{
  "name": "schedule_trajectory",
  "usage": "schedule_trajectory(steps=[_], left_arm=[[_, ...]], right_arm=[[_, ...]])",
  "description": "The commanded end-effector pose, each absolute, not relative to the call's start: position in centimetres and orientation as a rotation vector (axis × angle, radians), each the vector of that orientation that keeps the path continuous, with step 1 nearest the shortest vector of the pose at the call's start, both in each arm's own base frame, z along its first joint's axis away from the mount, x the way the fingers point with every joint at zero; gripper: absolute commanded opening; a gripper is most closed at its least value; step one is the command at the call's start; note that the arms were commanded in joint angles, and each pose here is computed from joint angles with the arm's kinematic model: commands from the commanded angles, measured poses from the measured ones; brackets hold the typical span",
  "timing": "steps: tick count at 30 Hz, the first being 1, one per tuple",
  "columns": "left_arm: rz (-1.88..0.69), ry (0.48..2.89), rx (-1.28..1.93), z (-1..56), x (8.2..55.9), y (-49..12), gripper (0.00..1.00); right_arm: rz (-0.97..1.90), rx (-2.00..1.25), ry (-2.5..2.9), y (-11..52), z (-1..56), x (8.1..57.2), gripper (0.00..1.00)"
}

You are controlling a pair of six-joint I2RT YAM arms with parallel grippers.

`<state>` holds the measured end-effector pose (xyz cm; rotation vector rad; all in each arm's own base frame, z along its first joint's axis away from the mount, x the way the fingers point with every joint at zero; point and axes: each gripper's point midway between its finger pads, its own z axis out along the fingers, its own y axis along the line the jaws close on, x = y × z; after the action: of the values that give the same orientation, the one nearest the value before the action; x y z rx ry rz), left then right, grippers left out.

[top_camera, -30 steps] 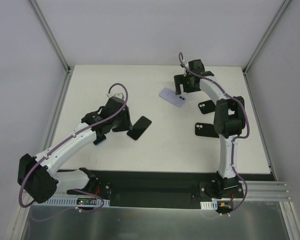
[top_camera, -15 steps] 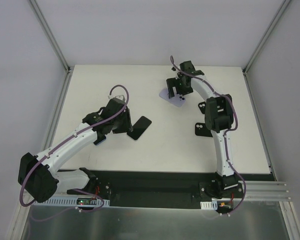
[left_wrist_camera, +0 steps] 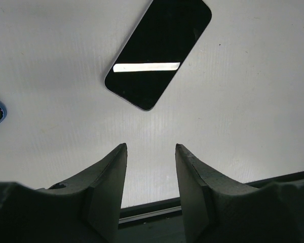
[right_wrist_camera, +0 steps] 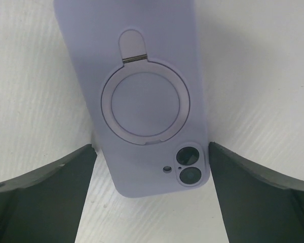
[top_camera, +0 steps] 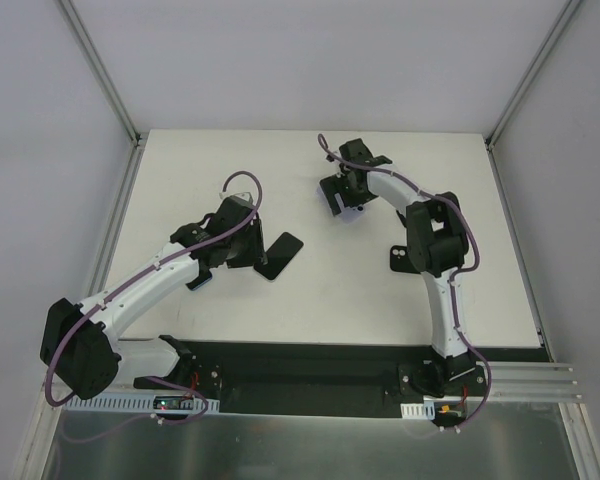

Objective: Take the phone out of the phone case
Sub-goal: Pick up the phone at the center of the board.

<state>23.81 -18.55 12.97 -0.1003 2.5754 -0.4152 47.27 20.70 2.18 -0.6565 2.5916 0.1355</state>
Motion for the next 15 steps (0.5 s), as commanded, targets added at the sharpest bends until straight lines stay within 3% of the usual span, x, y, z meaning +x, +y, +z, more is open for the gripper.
schedule_trajectory(steps=[1, 5, 8, 9, 12, 15], left_arm=[[-0.402, 2.577, -0.09, 12.8, 23.7, -17.9, 0.42], [-0.385, 2.583, -0.106, 12.3, 23.3, -17.5, 0.42], [-0.392, 2.575, -0.116, 12.5, 23.1, -17.4, 0.43], [-0.398, 2.569, -0.119, 12.7, 23.2, -17.4, 0.43], [-0.4, 2.549, -0.108, 13.3, 23.5, -17.5, 0.44], [-0.414, 2.562, -0.11, 13.2, 23.8, -17.5, 0.46]], right_arm=[[-0.013, -0.733, 2.709, 20.1, 0.7, 43.5, 0.96], [-0.036, -0.719, 2.732, 20.0, 0.6, 43.3, 0.98], [0.034, -0.682, 2.777, 20.2, 0.4, 42.8, 0.84], [0.07, -0.66, 2.792, 20.2, 0.3, 42.5, 0.71], [0.292, -0.553, 2.825, 21.0, 0.4, 41.8, 0.51], [0.482, -0.436, 2.805, 21.5, 1.3, 40.9, 0.42]])
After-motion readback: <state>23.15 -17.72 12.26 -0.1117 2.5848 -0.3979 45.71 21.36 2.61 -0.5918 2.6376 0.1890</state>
